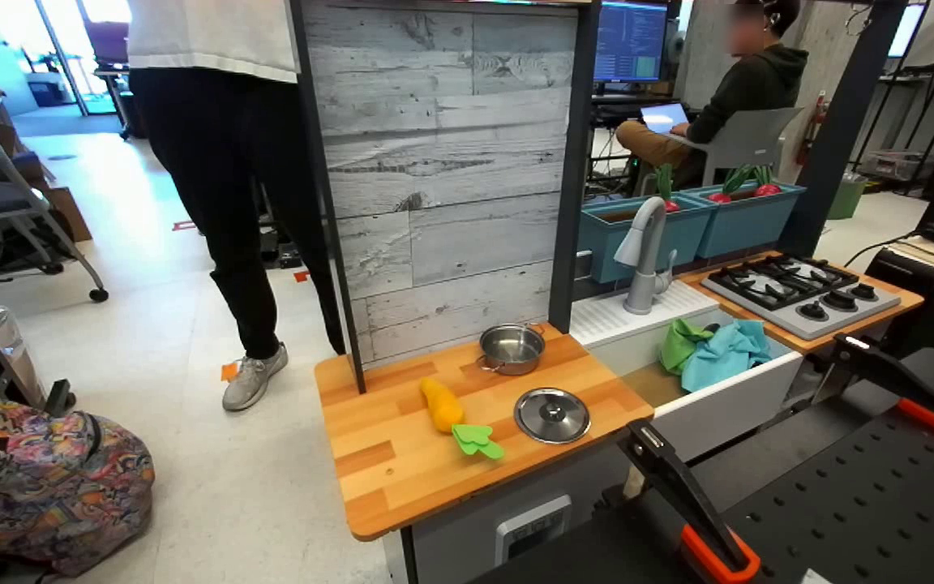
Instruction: Put the carrot plushie in the pot
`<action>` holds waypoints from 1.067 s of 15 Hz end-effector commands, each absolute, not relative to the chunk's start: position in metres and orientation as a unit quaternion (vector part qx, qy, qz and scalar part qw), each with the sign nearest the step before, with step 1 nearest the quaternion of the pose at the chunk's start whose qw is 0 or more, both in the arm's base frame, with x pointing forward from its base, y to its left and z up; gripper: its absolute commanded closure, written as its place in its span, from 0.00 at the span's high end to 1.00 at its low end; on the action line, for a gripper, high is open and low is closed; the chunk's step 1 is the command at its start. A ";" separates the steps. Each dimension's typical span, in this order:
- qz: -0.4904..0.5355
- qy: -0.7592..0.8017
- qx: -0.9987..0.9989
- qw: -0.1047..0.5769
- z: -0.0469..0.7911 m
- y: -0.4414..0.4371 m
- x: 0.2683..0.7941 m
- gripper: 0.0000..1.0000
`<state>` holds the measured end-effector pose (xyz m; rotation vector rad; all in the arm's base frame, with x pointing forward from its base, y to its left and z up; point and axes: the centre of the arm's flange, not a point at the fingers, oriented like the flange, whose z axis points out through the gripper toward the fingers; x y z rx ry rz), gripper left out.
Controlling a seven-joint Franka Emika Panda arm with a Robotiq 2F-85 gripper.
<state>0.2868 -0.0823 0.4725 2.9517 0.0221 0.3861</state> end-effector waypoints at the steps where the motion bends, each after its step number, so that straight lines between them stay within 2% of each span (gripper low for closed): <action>1: 0.129 0.007 0.988 0.082 0.472 -0.082 0.287 1.00; 6: 0.147 0.001 0.987 0.066 0.450 -0.063 0.298 1.00; 14: 0.127 0.016 0.991 -0.033 0.358 0.035 0.350 1.00; 16: 0.120 0.019 0.992 -0.041 0.327 0.057 0.358 1.00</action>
